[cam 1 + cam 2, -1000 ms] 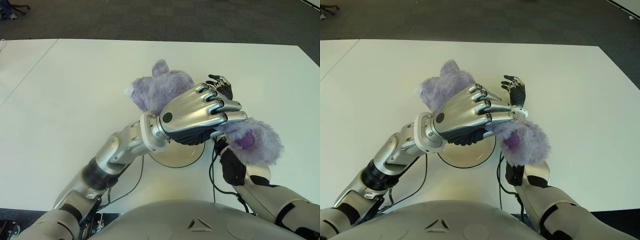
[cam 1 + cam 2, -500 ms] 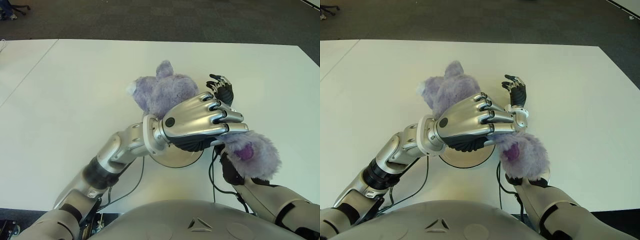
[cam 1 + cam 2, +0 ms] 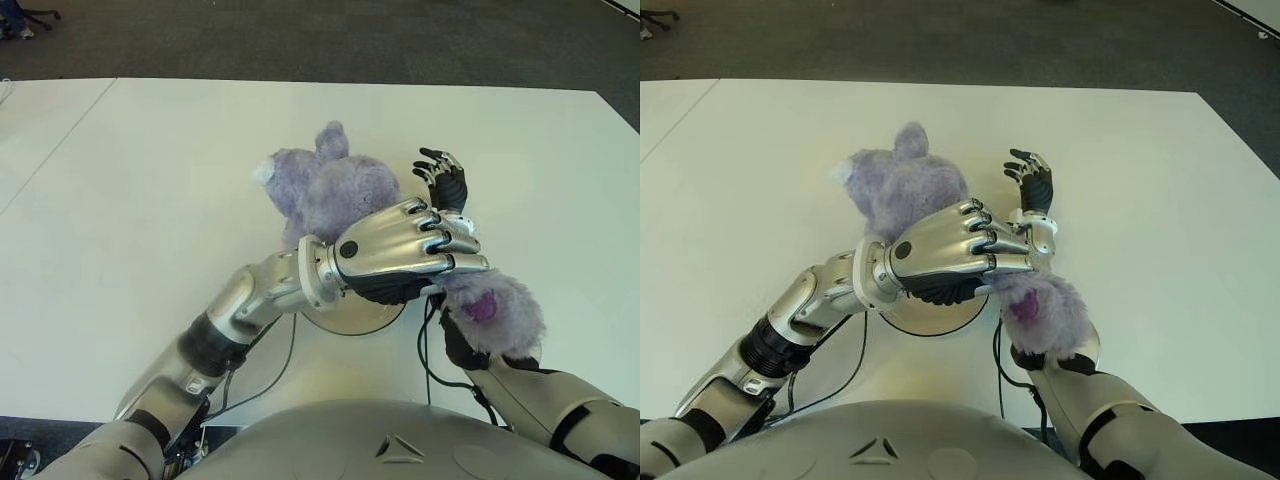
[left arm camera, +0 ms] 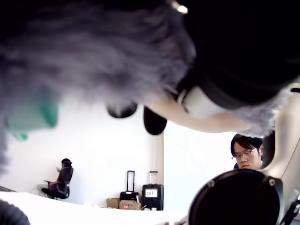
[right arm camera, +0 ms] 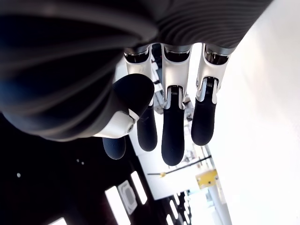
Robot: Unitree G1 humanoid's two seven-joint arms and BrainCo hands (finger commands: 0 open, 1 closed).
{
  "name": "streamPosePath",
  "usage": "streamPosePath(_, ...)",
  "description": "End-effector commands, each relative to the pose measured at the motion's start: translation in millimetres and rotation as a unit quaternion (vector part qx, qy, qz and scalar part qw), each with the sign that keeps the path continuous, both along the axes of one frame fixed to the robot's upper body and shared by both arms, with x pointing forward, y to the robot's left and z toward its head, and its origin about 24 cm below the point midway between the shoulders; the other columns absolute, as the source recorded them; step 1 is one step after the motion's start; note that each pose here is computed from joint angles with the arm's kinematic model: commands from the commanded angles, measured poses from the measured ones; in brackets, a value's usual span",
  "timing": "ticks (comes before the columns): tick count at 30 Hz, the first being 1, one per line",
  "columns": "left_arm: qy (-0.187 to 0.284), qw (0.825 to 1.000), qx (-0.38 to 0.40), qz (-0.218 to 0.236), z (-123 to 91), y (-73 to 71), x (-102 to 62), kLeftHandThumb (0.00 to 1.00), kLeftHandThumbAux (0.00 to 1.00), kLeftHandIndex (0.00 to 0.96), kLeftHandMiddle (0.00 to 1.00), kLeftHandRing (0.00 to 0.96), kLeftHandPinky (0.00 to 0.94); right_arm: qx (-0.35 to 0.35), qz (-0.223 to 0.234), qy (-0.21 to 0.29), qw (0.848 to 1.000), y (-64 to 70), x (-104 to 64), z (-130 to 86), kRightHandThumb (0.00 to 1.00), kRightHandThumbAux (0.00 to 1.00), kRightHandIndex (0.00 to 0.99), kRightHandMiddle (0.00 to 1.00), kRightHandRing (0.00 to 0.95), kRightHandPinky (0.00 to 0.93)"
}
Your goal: Put the doll into the plate.
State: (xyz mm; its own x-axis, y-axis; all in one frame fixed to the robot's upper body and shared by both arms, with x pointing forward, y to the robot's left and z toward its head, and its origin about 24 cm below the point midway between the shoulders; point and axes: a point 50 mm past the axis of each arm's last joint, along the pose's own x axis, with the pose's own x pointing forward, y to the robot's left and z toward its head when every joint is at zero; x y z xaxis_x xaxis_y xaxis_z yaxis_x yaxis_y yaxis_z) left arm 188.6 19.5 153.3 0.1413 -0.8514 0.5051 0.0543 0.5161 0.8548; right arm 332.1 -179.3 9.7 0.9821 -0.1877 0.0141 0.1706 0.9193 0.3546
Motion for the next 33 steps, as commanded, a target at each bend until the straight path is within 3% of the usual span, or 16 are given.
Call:
streamPosePath(1,0.038,0.999,0.005,-0.003,-16.6,-1.6,1.0,0.714,0.701,0.439,0.801,0.807,0.823,0.091,-0.02,0.242,0.966,17.4,-92.3,-107.6,1.0,0.691,0.432,0.328,0.446,0.398)
streamPosePath(10,0.033,0.999,0.038,-0.001,-23.7,-5.4,2.7,0.716,0.702,0.438,0.799,0.806,0.828,0.088,-0.02,0.242,0.966,18.3,-93.1,-108.0,1.0,0.692,0.432,0.333,0.445,0.398)
streamPosePath(20,0.138,0.987,0.067,-0.039,-46.5,-12.4,3.4,0.714,0.703,0.437,0.803,0.824,0.838,0.1,-0.02,0.24,0.965,20.7,-92.3,-107.7,1.0,0.694,0.429,0.326,0.456,0.372)
streamPosePath(33,0.189,0.978,0.068,-0.061,-62.2,-9.9,-15.8,0.727,0.702,0.435,0.785,0.824,0.852,0.103,-0.016,0.239,0.965,22.8,-92.5,-107.9,1.0,0.694,0.429,0.309,0.439,0.392)
